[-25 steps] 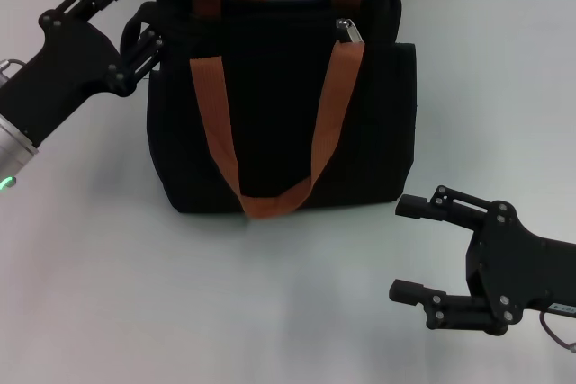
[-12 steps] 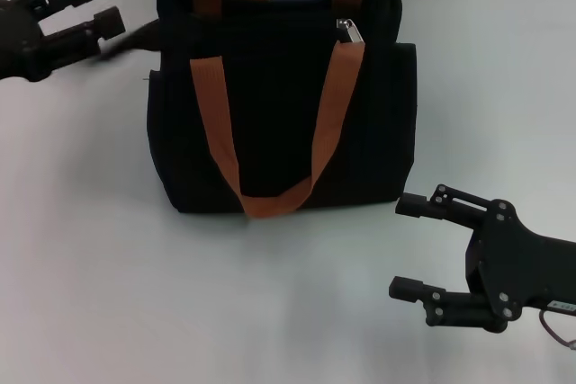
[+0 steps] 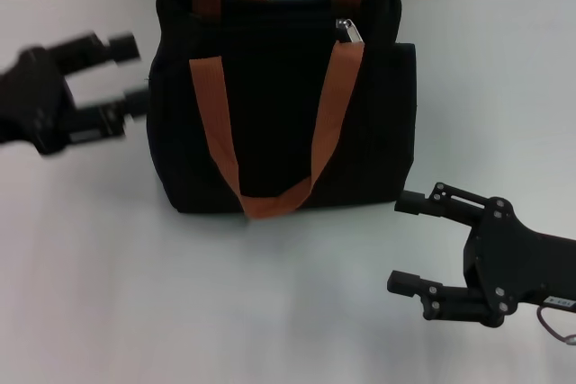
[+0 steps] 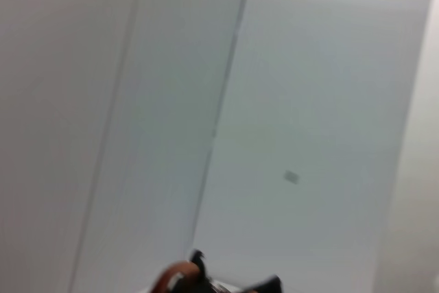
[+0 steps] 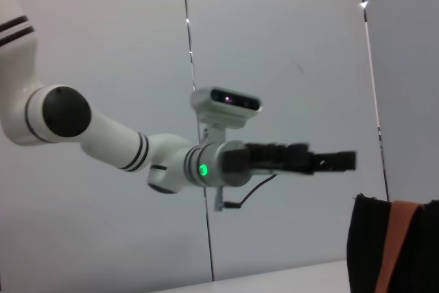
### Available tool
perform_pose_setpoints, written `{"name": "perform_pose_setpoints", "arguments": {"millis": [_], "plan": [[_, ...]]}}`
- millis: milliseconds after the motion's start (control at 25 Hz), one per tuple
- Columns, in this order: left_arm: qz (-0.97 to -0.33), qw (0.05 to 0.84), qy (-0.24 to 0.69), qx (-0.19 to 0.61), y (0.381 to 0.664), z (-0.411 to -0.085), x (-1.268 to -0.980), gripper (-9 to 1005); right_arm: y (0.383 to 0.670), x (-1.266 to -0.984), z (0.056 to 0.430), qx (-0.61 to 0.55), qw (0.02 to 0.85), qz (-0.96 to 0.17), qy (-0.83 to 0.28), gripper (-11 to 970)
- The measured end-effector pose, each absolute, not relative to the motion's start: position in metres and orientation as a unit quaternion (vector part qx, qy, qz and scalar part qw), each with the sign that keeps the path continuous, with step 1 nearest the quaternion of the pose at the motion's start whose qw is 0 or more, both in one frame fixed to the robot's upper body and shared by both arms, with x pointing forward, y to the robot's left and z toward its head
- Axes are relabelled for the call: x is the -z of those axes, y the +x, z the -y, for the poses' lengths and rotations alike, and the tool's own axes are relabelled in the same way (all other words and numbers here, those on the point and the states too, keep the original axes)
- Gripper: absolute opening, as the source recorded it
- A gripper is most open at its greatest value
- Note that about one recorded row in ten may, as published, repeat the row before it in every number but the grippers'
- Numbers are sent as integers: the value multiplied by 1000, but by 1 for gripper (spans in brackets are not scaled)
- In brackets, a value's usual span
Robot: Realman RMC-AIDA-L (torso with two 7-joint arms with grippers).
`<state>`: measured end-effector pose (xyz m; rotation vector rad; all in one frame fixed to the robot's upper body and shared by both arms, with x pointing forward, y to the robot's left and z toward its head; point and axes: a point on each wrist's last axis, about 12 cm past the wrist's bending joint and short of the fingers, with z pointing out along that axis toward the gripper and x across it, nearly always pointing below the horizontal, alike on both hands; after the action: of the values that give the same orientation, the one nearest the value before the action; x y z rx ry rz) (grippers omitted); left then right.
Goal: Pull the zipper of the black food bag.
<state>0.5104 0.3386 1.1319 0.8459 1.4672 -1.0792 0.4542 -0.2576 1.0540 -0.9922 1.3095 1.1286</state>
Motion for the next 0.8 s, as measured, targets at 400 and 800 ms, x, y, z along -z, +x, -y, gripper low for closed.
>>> {"name": "perform_pose_setpoints", "arguments": {"millis": [400, 800], "plan": [[-601, 473, 443, 468, 475, -305, -1085, 785, 458, -1051, 256, -475, 523, -565, -427, 816], [-594, 463, 454, 476, 456, -298, -1067, 781, 459, -1044, 249, -475, 487, -580, -448, 816]]}}
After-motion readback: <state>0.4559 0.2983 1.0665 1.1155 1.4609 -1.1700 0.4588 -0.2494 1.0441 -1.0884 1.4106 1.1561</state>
